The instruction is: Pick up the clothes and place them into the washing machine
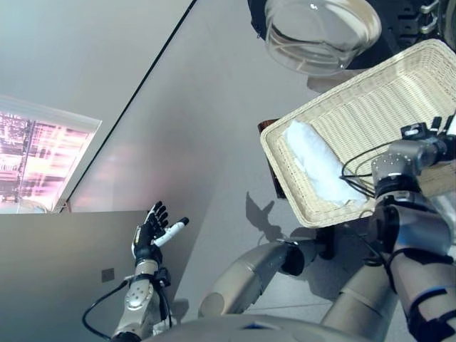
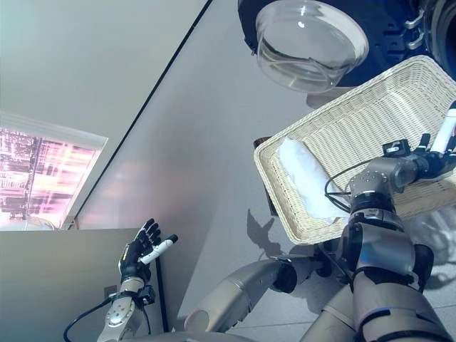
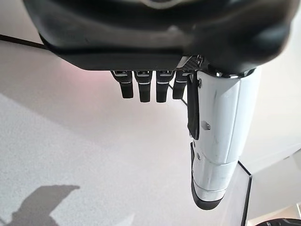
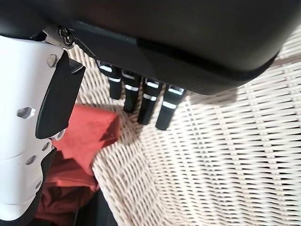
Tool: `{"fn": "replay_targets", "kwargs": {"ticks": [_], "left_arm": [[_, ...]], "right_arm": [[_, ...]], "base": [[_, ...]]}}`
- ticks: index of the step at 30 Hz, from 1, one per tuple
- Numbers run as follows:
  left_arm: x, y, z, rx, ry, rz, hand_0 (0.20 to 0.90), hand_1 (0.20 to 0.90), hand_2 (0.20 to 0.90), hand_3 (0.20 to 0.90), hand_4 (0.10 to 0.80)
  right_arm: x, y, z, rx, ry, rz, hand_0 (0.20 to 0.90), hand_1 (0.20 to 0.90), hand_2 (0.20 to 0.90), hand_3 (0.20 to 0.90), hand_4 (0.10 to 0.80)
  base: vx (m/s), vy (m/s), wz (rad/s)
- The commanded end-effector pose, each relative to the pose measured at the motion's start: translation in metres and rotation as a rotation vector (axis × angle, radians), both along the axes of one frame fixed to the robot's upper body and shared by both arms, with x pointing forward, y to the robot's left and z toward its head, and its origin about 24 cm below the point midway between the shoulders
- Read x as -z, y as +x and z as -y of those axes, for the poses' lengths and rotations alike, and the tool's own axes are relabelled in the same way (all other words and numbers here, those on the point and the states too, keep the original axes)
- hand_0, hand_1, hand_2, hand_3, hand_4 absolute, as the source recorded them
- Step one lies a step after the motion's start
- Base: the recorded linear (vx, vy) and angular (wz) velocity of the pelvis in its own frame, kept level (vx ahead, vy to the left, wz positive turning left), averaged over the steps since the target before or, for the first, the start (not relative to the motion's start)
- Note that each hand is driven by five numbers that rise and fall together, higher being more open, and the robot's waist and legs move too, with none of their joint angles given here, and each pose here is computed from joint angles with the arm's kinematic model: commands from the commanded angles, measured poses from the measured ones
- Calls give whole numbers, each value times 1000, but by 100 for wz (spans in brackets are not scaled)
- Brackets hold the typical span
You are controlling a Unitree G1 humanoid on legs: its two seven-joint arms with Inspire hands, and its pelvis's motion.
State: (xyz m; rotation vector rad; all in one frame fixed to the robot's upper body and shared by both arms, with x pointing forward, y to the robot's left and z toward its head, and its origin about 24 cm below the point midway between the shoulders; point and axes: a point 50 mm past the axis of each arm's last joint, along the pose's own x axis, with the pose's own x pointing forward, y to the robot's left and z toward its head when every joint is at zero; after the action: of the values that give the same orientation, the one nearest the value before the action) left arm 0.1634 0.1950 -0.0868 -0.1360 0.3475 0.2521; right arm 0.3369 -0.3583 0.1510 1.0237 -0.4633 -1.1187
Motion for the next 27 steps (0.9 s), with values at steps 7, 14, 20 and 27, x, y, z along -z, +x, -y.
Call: {"fn": "replay_targets", "kwargs": {"ticks": [7, 14, 20, 27], "left_arm": [[-9, -3, -51, -177, 80, 38, 900, 900, 900, 900, 800], [-9, -4, -50, -184, 74, 40, 900, 900, 900, 900, 800], [-6, -5, -49, -185, 72, 26, 900, 900, 900, 900, 800], [-2, -6, -49, -200, 63, 5, 900, 900, 900, 900, 800]], "right_arm": [[-60, -6, 17, 54, -222, 76, 200, 200, 200, 200, 300], [-61, -7, 19, 49, -241, 59, 200, 200, 200, 200, 300], [-56, -8, 21, 51, -244, 45, 200, 200, 200, 200, 300], [-35, -11, 24, 40, -230, -53, 200, 200, 200, 200, 300]], "base": [[0, 0, 0], [0, 0, 0], [1, 1, -1], [-5, -2, 1]]}}
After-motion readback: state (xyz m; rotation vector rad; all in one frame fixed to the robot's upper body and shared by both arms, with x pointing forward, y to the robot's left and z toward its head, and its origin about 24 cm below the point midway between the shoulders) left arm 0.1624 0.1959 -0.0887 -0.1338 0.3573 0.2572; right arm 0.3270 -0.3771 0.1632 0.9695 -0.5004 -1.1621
